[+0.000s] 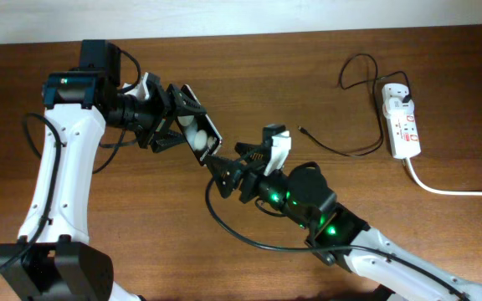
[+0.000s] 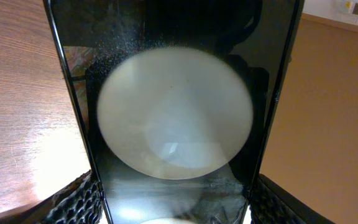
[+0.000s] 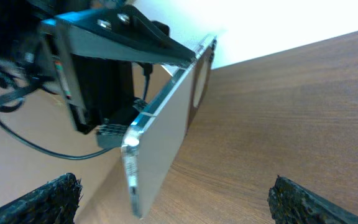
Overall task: Plug charger to phone and switch on socket
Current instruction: 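Move the right gripper toward the phone held by the left gripper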
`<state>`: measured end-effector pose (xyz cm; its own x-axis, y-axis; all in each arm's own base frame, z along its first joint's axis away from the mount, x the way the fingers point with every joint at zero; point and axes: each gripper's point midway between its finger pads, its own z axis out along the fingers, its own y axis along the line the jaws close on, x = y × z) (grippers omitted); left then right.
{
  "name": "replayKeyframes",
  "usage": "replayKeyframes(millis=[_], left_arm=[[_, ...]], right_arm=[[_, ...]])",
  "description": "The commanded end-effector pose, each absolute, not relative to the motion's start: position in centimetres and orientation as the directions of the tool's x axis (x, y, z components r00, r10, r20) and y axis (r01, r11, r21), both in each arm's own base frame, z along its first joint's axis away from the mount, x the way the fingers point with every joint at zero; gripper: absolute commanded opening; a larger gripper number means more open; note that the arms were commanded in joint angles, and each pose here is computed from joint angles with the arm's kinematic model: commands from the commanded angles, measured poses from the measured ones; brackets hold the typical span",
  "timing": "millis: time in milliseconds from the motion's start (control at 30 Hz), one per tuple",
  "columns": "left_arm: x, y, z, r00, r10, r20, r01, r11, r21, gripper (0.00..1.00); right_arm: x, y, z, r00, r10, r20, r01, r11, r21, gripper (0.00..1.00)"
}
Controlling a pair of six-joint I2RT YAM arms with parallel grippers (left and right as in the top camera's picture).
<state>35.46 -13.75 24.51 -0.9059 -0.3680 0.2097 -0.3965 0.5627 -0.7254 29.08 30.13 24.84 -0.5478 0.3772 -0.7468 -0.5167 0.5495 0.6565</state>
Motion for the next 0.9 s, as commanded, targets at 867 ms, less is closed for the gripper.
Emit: replayKeyframes(millis=[867], left_arm=[[35.6,-13.5,24.5,-0.912,-0.364,0.188,-0.378,0.569,-0.73,0.56]], right_arm=[[32.6,34.6,28.3,-0.508,0.544,-0.668,-0.404,0.534,0.742,0.57]])
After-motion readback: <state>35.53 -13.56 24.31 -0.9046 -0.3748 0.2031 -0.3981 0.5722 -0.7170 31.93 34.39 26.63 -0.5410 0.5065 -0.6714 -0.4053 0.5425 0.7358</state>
